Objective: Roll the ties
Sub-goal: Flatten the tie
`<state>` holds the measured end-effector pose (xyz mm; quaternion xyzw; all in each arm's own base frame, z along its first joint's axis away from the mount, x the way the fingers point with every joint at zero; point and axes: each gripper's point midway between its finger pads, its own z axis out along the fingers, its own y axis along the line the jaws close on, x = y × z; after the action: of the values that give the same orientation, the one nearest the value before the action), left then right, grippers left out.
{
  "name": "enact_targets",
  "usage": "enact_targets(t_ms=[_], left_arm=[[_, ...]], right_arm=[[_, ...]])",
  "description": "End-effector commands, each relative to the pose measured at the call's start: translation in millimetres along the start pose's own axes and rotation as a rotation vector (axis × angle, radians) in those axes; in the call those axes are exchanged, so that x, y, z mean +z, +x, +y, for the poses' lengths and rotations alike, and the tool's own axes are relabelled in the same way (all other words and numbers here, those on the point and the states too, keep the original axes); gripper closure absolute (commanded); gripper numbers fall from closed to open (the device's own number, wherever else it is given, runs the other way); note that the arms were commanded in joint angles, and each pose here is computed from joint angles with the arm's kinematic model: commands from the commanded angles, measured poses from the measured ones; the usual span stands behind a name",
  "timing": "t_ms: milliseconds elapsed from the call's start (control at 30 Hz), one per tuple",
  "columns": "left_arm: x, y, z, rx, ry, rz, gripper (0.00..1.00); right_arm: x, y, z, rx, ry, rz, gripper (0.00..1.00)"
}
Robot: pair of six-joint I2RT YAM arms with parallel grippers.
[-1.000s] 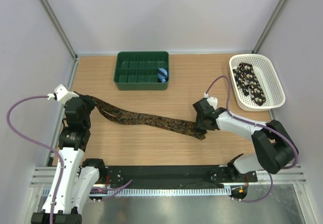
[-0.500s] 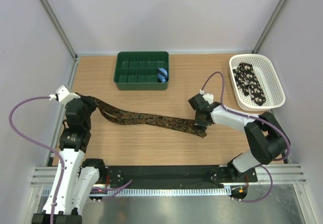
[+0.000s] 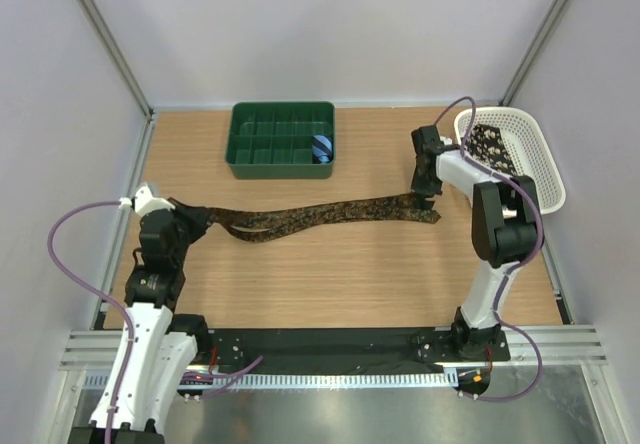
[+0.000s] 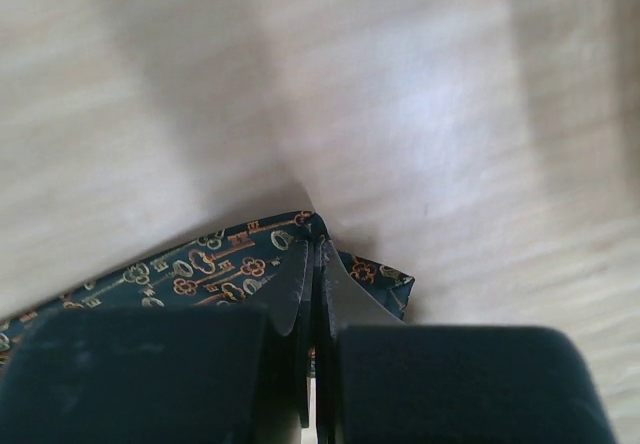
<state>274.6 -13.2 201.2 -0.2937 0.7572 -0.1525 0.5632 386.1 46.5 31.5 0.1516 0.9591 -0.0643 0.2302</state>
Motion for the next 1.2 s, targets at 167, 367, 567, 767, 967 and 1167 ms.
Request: enact_targets(t_ms=[167, 367, 567, 767, 967, 1167], left_arm=[[-14, 94, 12, -0.112, 0.106, 0.255, 1.00], [-23, 132, 23, -0.108, 0.121, 0.322, 1.00], [-27, 167, 33, -0.079, 0.101, 0.441, 1.00], [-45, 203, 24, -0.086, 0.140, 0.559, 0.99], [-57, 225, 21, -0.077, 0.132, 0.567, 0.96], [-68, 244, 31, 0.044, 0.114, 0.599, 0.46]], right_arm=[[31, -80, 7, -0.026, -0.041, -0.010, 0.99], [54, -128, 15, -0.013, -0.044, -0.064, 0.99], [77, -168, 9, -0.001, -0.025, -0.099, 0.99], [85, -215, 8, -0.019, -0.048, -0.184, 0.99], [78, -251, 21, 0.004, -0.100, -0.317, 0.99], [58, -271, 44, 0.035, -0.238, -0.383, 0.26]])
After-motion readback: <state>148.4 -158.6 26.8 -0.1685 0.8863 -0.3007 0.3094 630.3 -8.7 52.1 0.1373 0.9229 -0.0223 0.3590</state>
